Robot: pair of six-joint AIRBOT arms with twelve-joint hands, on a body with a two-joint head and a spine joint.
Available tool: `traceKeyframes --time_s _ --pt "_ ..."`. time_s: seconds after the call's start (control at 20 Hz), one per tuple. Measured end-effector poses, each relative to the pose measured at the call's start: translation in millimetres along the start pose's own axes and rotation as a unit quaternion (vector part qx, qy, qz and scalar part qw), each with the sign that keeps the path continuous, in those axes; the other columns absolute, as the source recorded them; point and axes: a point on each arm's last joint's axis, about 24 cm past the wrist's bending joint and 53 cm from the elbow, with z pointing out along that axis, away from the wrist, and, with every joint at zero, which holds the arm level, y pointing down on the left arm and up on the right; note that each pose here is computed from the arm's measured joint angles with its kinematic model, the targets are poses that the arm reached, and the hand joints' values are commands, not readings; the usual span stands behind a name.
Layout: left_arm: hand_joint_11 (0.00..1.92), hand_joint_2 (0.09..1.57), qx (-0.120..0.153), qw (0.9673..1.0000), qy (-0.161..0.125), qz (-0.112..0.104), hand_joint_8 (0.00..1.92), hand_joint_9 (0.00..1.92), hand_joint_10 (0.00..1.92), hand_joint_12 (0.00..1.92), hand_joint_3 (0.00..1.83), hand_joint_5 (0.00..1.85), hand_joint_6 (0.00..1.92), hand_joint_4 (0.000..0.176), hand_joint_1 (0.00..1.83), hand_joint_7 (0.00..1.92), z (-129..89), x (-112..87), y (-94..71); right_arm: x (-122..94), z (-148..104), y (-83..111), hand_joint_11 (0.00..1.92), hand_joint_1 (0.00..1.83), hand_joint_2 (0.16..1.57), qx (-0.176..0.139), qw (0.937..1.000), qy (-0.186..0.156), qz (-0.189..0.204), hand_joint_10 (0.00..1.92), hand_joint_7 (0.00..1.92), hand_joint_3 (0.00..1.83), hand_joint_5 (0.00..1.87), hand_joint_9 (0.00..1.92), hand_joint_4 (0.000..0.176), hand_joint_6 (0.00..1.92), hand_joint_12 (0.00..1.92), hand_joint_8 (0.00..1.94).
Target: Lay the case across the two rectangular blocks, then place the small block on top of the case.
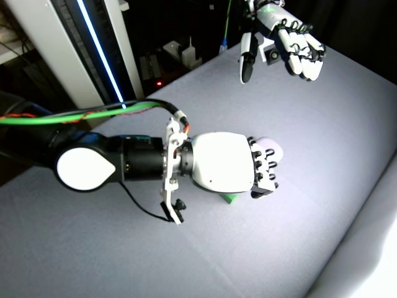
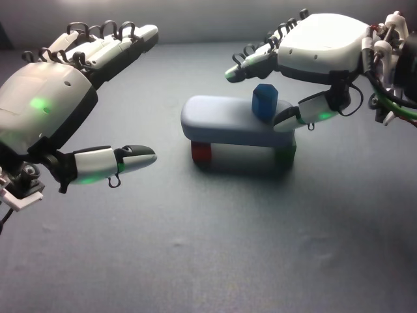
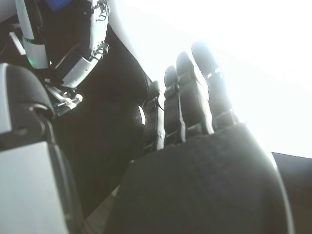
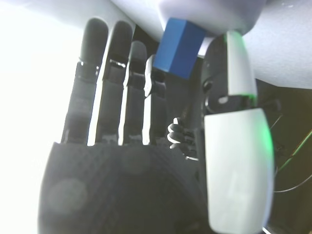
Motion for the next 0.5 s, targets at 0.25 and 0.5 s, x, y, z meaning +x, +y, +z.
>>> traceKeyframes --time_s 0.25,0.5 --pt "0.00 0.92 0.008 0.9999 -0.006 -0.005 0.00 0.24 0.00 1.01 0.00 0.13 0.00 0.062 0.97 0.21 -4 -4.5 -4.5 -35 -23 38.7 0.00 0.78 0.87 -0.068 0.9942 -0.063 0.055 0.00 0.13 0.00 0.01 0.15 0.154 0.00 0.51 0.00" --pt "0.00 0.94 0.027 0.9984 -0.050 -0.003 0.00 0.14 0.01 0.59 0.00 0.00 0.00 0.071 0.88 0.08 -17 -32.6 -17.0 -65 -103 26.1 0.00 0.87 0.88 -0.081 0.9840 -0.134 0.086 0.01 0.16 0.00 0.07 0.18 0.161 0.01 0.45 0.00"
